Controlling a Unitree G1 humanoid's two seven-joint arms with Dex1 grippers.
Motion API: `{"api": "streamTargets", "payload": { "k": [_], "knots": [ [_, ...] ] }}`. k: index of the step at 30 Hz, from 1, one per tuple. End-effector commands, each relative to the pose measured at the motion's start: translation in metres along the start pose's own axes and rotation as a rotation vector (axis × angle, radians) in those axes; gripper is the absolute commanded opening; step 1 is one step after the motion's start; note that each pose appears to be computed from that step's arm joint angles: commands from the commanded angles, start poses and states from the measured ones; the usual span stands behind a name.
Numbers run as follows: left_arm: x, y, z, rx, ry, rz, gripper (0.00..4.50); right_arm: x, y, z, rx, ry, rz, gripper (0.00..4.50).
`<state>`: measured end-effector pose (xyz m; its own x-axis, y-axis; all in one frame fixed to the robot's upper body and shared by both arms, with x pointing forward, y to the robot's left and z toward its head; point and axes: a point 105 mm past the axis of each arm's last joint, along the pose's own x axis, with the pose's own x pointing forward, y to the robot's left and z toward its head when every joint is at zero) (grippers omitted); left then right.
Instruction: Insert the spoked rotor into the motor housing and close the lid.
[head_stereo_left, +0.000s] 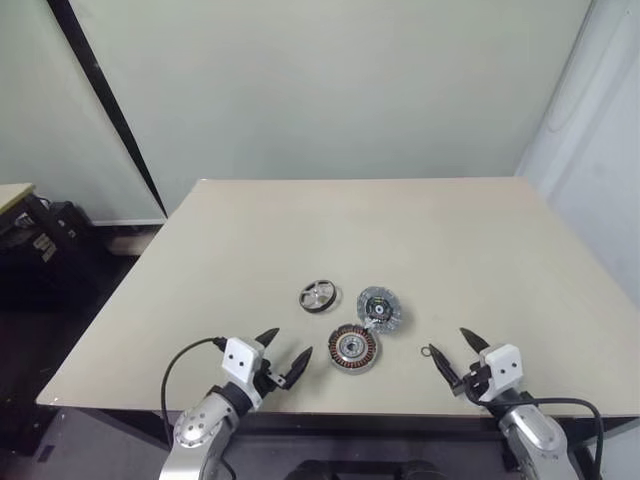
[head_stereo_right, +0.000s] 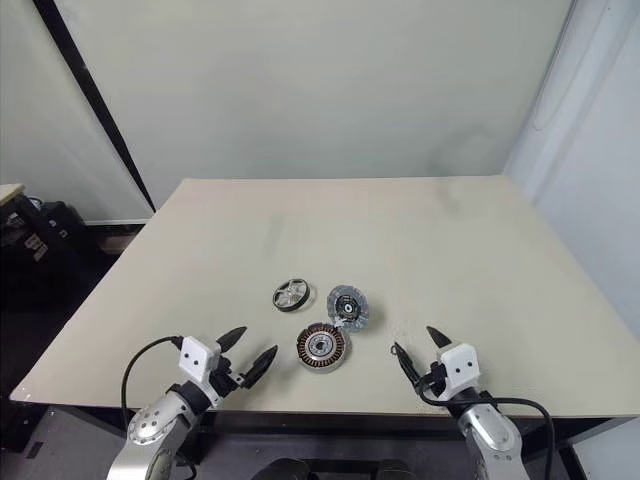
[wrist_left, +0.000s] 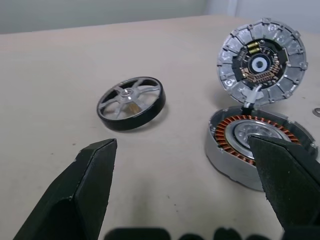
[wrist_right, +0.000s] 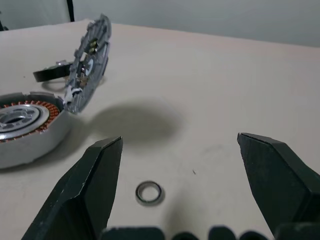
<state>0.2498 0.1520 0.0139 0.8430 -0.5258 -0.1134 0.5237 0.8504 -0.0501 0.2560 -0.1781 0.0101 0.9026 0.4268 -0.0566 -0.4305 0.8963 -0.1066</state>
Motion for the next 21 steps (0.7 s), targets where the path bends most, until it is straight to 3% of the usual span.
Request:
{"api": "streamTargets", "payload": {
  "k": [1,11,21],
  "knots": [
    [0.002,0.0,0.013,0.031,-0.052,-0.002,4.47,0.005,-0.001,0.01,-0.025,-0.033,0.017,4.0],
    [0.004,-0.002,0.016,0.034,-0.038,-0.05,4.47,0.007,-0.001,0.016,0.01,-0.008,0.007,4.0],
    [0.001,-0.024,0.02,-0.014,0.063,-0.284,4.47,0.005,0.007,0.024,0.007,0.136,0.075,4.0]
  ]
}}
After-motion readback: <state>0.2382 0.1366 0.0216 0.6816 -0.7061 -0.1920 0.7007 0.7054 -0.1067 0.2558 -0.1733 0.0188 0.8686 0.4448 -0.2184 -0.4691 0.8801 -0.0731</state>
